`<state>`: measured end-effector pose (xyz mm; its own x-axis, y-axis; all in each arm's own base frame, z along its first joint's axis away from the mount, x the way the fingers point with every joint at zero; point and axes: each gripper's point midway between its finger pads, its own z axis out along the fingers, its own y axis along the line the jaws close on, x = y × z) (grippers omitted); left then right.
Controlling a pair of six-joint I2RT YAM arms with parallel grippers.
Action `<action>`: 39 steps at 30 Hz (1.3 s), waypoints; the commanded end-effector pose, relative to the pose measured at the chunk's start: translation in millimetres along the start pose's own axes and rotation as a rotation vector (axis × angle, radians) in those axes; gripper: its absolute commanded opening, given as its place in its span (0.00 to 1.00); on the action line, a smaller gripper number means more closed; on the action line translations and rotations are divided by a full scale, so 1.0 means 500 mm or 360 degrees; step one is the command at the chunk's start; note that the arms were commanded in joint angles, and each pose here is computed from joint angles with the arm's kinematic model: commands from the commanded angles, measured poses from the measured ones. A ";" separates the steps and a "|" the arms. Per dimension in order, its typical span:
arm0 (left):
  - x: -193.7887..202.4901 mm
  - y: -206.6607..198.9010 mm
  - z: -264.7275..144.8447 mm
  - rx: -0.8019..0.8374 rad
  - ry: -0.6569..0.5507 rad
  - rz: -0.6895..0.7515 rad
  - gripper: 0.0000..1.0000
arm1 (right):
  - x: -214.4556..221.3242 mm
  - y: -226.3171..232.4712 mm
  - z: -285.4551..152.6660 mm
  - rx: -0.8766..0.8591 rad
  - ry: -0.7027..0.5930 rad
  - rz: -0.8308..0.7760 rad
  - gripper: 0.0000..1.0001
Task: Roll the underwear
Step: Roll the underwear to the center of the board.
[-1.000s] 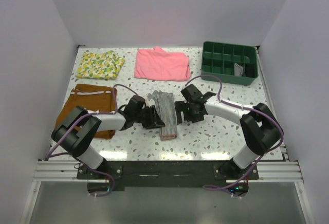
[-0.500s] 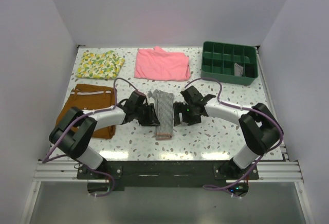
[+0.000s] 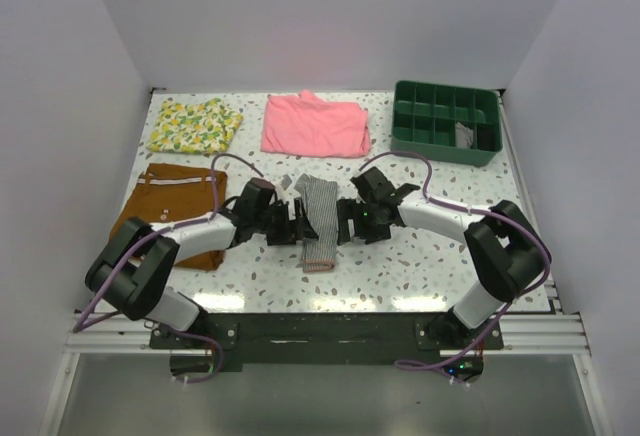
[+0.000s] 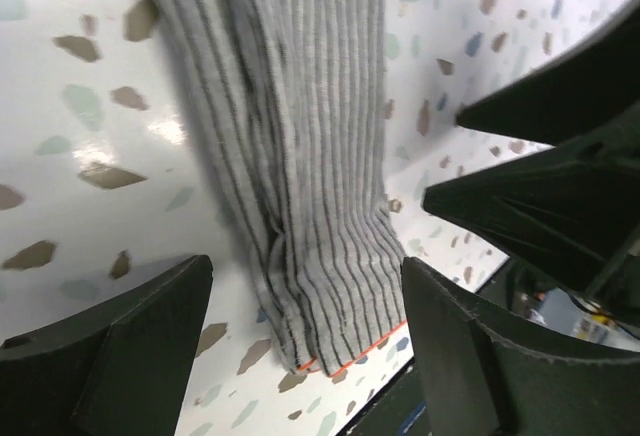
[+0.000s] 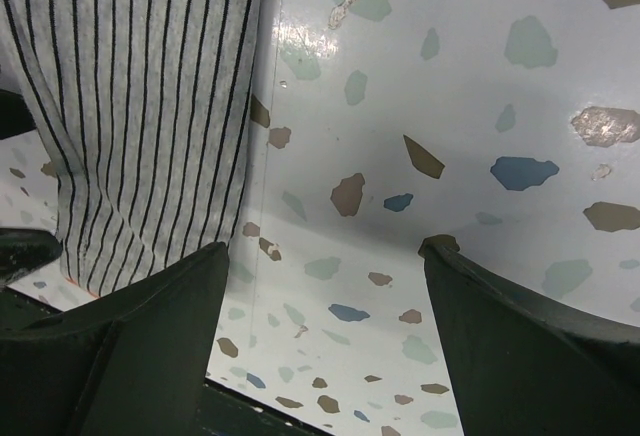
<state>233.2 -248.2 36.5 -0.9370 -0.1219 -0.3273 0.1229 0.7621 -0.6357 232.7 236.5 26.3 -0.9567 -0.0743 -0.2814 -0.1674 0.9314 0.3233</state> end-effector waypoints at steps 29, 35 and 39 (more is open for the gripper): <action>0.067 0.092 0.048 -0.0194 0.0276 -0.0010 0.00 | -0.040 0.000 -0.074 0.0040 -0.0193 -0.0334 0.83; 0.007 0.134 -0.009 -0.0434 0.0301 0.0131 0.00 | -0.015 0.071 -0.079 -0.0009 -0.0176 -0.0683 0.83; -0.044 0.145 -0.039 -0.0616 0.0272 0.0167 0.00 | 0.005 0.123 -0.076 0.0052 -0.0192 -0.0974 0.82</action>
<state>255.0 -229.0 15.5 -0.9660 -0.0166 -0.2579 0.1276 0.8371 -0.5319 210.4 254.1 60.7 -0.7964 -0.4188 -0.4362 -0.5275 0.8339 0.1625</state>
